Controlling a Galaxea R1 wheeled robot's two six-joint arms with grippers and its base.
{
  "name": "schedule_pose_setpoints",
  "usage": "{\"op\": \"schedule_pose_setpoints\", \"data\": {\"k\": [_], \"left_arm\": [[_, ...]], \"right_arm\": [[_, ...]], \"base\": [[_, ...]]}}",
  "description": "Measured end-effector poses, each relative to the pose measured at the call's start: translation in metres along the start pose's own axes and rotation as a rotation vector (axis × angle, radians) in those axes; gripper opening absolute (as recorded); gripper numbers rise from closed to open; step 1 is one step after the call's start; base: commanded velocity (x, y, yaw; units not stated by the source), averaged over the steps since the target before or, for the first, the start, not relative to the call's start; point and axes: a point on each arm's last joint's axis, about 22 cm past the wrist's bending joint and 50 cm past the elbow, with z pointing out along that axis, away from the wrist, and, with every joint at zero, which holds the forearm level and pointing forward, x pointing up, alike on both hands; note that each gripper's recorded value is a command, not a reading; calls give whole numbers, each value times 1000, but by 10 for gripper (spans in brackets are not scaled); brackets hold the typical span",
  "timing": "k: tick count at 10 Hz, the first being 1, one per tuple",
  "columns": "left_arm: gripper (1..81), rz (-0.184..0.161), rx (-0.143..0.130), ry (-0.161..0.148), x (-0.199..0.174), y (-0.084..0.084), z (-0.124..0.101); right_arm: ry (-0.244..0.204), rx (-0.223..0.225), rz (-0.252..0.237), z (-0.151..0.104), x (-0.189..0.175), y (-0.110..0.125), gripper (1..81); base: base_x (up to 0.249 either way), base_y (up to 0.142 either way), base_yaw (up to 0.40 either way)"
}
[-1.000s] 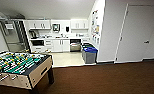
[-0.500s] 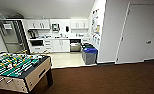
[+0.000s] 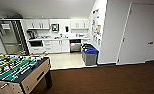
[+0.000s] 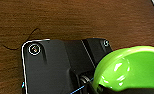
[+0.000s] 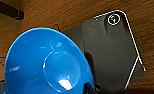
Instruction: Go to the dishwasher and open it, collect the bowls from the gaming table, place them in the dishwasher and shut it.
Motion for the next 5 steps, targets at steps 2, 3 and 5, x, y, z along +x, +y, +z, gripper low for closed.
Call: {"op": "schedule_pose_setpoints", "data": {"k": [2,3,5], "left_arm": [[10,-2,0,-4,-5,0,-1],[10,-2,0,-4,-4,0,-1],[10,1,0,1,0,0,0]], "right_arm": [[-5,0,3,-1,-5,0,10],[-5,-1,3,-1,-5,0,10],[-1,0,0,0,-1,0,10]], "base": [[167,0,0],[169,0,0],[169,0,0]]}}
